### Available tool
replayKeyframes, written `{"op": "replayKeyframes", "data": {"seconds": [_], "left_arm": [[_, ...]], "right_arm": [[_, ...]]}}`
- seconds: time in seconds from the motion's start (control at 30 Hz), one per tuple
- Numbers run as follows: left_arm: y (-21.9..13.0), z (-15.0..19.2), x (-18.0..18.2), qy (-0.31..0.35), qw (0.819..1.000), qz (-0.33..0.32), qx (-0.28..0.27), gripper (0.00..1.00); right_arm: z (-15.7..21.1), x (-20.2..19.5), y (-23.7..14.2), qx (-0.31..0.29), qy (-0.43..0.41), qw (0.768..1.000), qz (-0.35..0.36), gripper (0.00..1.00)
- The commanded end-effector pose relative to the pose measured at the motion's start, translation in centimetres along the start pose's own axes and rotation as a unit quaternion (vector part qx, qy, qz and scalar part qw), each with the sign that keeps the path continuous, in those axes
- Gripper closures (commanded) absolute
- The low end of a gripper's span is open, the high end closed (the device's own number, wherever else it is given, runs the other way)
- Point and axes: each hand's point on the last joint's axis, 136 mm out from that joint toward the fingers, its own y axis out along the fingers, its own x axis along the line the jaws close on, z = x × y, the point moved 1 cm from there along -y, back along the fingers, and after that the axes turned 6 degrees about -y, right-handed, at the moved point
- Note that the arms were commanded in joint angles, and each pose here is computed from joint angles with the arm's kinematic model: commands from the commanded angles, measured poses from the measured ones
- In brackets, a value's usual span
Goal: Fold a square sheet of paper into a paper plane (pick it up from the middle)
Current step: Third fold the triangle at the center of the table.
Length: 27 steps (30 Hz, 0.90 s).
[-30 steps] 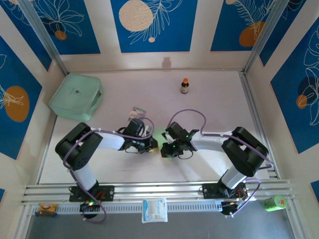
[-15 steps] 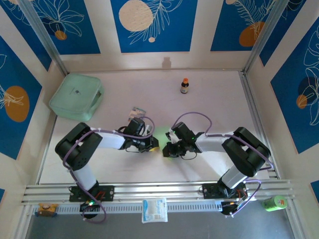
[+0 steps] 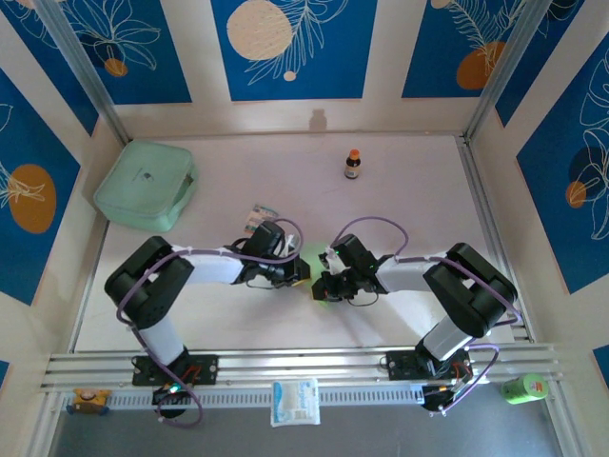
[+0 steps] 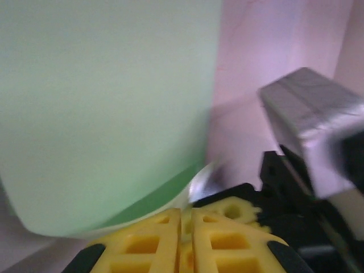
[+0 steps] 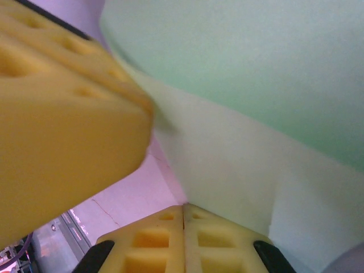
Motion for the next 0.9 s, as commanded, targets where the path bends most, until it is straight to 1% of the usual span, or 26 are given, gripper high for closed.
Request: {"op": "replayKeyframes", "data": {"seconds": [0.0, 0.17, 0.37, 0.73, 0.87], "left_arm": [[0.9, -0.1, 1.5, -0.008, 0.999, -0.033, 0.004, 0.86], [1.4, -0.1, 3.6, -0.024, 0.997, -0.075, 0.006, 0.89], [1.2, 0.0, 4.8, -0.025, 0.994, -0.108, 0.008, 0.91], [1.4, 0.0, 5.3, -0.029, 0.993, -0.116, 0.012, 0.92], [1.4, 0.0, 5.1, -0.026, 0.993, -0.114, 0.014, 0.92]], "right_arm": [[1.3, -1.0, 0.1, 0.019, 0.021, 1.0, 0.009, 0.93], [1.3, -1.0, -0.1, 0.019, 0.019, 1.0, 0.012, 0.93], [1.4, -0.9, -0.7, 0.019, 0.01, 1.0, 0.019, 0.92], [3.4, -1.8, -1.8, 0.024, 0.018, 0.999, 0.037, 0.92], [3.6, -2.4, -2.2, 0.014, 0.025, 0.998, 0.055, 0.92]]}}
